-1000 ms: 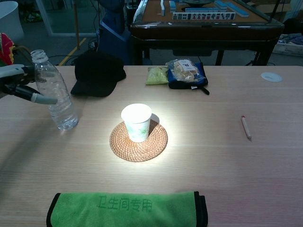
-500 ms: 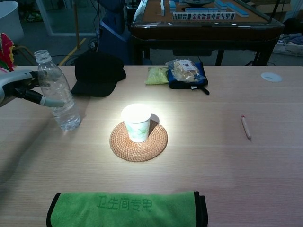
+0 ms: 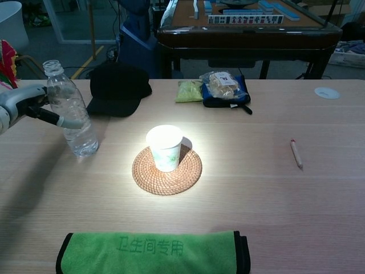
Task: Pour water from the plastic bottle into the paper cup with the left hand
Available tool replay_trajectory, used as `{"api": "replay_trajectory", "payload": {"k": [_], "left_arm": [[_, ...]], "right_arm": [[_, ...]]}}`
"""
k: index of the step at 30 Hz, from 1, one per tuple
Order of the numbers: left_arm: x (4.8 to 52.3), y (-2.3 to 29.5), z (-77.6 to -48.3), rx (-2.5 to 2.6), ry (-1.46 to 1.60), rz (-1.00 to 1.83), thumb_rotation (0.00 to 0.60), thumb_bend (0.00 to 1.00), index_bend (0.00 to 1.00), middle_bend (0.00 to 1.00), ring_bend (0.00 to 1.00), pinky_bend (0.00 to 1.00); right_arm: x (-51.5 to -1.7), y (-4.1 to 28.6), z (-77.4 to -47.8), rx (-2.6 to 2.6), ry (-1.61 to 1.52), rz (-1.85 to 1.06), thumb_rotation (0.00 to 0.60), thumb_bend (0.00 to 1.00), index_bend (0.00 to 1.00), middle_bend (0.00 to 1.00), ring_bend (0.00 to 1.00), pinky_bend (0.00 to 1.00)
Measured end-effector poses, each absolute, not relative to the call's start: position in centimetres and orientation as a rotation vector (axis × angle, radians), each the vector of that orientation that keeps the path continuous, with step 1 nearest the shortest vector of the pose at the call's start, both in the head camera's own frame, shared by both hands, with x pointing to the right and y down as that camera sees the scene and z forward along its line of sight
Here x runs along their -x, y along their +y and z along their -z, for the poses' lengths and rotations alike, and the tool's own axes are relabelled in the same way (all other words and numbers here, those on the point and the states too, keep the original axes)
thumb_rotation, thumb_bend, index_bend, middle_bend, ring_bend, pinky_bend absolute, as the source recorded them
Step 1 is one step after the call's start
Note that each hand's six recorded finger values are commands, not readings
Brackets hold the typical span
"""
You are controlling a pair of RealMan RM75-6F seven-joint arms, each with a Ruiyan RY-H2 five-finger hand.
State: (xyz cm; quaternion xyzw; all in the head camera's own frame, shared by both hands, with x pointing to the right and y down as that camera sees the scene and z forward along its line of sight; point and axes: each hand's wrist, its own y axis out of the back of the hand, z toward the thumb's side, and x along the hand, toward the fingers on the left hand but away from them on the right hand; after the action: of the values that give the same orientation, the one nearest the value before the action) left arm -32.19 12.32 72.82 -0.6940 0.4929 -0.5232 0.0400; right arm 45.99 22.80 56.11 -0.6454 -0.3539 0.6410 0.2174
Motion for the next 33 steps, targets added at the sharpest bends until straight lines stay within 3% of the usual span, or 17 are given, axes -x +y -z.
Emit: {"api": "replay_trajectory", "payload": {"k": [13, 18, 26, 33], "left_arm": [[31.4, 12.0, -73.0, 2.119, 1.646, 1.592, 0.600, 0.00, 0.04, 0.08, 0.16, 0.34], [31.0, 12.2, -73.3, 2.126, 1.646, 1.602, 0.600, 0.00, 0.07, 0.14, 0.22, 0.49], [30.8, 12.5, -73.7, 2.136, 1.662, 1.617, 0.600, 0.00, 0.30, 0.26, 0.33, 0.62], [30.9, 12.5, -73.6, 2.129, 1.659, 1.608, 0.600, 0.00, 0.42, 0.39, 0.38, 0.64]], "right_arm": [[-46.1, 22.9, -56.1, 1.785, -0.980, -1.779, 0.600, 0.20, 0.30, 0.21, 0.19, 0.37], [-46.2, 22.8, -55.9, 1.781, -0.990, -1.775, 0.600, 0.20, 0.30, 0.21, 0.19, 0.37], [-46.3, 22.7, -55.7, 1.779, -0.998, -1.770, 0.600, 0.20, 0.30, 0.21, 0.19, 0.37], [-46.2, 22.7, -55.7, 1.780, -0.999, -1.769, 0.600, 0.20, 0.30, 0.21, 0.19, 0.37]]}}
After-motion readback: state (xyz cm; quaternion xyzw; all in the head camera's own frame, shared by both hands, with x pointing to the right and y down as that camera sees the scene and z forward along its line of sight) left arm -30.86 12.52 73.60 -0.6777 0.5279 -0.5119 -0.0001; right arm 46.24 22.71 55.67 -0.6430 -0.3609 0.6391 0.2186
